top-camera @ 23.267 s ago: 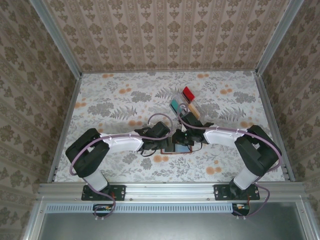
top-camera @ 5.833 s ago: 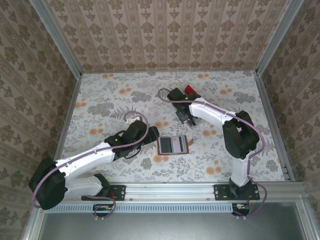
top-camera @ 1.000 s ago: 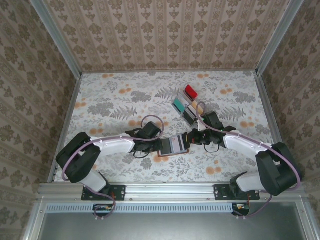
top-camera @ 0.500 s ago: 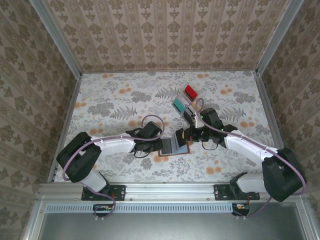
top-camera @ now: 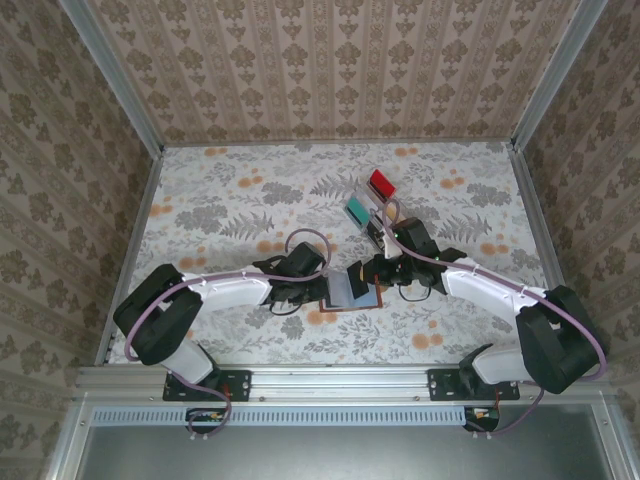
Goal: Put the credit cards into the card holder
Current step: Flip over the card slot in the card holder, then insert the credit card into the card slot.
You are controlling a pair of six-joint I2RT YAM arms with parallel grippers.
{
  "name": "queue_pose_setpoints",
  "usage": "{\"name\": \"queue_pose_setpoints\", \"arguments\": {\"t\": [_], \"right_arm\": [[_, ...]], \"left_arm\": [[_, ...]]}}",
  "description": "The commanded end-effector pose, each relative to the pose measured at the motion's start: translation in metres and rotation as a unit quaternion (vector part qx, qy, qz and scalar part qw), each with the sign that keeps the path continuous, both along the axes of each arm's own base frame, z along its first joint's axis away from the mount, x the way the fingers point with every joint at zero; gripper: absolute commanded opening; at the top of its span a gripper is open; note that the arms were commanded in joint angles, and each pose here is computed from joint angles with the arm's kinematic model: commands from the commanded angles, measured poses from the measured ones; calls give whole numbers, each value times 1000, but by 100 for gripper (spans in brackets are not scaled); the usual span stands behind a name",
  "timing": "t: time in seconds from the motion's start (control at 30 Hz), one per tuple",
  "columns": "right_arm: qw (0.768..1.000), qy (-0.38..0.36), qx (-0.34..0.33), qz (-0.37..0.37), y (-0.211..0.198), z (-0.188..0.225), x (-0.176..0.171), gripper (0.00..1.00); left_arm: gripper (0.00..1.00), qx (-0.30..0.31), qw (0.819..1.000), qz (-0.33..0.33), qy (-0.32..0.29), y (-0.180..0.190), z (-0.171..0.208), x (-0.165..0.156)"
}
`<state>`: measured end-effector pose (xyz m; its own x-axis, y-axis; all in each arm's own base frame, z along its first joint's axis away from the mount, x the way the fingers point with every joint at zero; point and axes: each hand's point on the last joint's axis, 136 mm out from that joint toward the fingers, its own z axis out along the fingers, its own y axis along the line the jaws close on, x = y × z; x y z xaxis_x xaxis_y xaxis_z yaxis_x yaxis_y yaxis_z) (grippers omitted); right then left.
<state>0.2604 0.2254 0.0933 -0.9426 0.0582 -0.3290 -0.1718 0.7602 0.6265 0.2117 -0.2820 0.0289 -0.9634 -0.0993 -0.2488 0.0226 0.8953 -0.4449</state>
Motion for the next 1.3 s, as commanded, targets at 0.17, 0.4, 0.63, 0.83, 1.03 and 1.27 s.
{"name": "queue_pose_setpoints", "arguments": {"t": [0.17, 0.4, 0.63, 0.83, 1.03, 1.27], "right_arm": [[984, -38, -135, -107, -63, 9, 15, 1], [992, -47, -67, -95, -48, 25, 12, 0], [997, -1, 46, -55, -1, 2, 2, 0], [997, 21, 68, -41, 10, -20, -3, 0], [997, 39, 62, -37, 10, -43, -7, 0], [996, 59, 53, -39, 9, -68, -11, 0]], "left_arm": [[22, 12, 1000, 4, -14, 3, 7, 2], [37, 25, 999, 31, -29, 21, 10, 2], [47, 7, 998, 28, -51, 15, 19, 8], [44, -3, 999, 10, -46, 1, 18, 11], [36, 5, 999, 9, -32, -1, 7, 10], [25, 15, 1000, 4, -17, -3, -7, 7]]}}
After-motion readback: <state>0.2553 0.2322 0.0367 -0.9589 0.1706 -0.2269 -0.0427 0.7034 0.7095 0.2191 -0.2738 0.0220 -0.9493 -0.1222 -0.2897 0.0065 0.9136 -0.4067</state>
